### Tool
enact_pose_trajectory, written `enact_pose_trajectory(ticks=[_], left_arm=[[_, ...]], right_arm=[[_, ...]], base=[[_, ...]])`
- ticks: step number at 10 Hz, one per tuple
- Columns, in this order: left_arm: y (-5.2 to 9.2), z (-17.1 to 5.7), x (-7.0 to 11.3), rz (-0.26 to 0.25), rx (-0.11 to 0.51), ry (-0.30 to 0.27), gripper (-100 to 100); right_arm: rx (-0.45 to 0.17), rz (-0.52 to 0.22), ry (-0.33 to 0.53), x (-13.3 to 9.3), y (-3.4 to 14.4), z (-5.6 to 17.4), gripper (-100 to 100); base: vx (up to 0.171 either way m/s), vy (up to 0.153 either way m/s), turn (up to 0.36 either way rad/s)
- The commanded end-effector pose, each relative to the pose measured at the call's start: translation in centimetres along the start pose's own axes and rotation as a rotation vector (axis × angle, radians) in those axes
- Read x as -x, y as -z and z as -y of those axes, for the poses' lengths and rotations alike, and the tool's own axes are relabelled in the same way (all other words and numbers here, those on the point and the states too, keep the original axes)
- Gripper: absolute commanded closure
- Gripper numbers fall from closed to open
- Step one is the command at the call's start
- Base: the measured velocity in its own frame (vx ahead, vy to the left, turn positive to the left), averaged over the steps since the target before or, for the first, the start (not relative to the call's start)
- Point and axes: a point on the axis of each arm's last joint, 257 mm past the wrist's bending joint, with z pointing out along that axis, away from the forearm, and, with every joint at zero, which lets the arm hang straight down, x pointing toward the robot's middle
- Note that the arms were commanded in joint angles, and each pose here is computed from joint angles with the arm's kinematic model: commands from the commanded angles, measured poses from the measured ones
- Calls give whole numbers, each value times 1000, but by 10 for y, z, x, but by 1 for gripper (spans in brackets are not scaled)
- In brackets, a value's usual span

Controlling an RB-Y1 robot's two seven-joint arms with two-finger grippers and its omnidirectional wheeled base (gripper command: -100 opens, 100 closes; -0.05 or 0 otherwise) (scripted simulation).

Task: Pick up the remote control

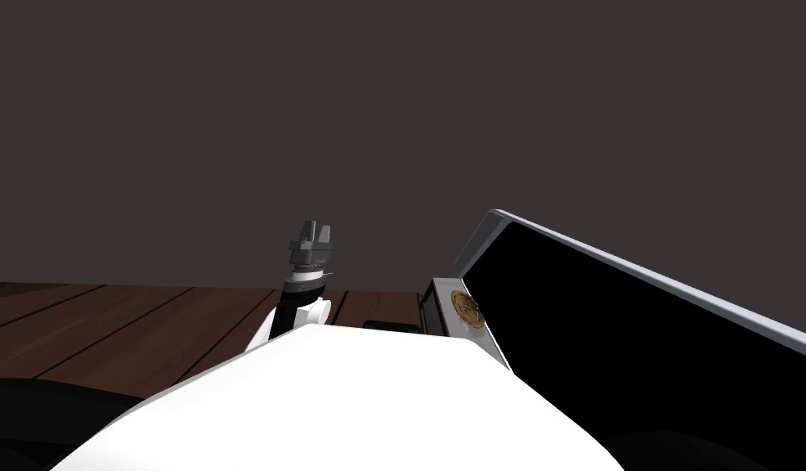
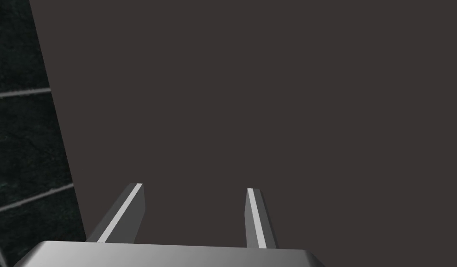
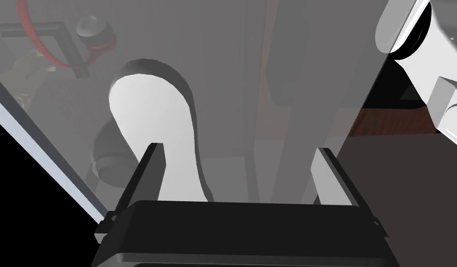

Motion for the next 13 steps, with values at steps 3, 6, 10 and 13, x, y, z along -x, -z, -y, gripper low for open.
enact_pose_trajectory(ticks=[3, 6, 10, 13], left_arm=[[0, 0, 0, 0, 0, 0, 0], [0, 0, 0, 0, 0, 0, 0], [0, 0, 0, 0, 0, 0, 0], [0, 0, 0, 0, 0, 0, 0]], right_arm=[[-53, -113, 35, -57, 13, 22, -100], [-67, -151, 38, -78, 15, 24, -100], [-64, -183, 16, -103, 6, 9, -100], [-62, -181, 4, -101, -13, -6, -100]], base=[[134, -36, 196], [76, -34, 90], [90, -39, 121], [-19, -32, 36]])
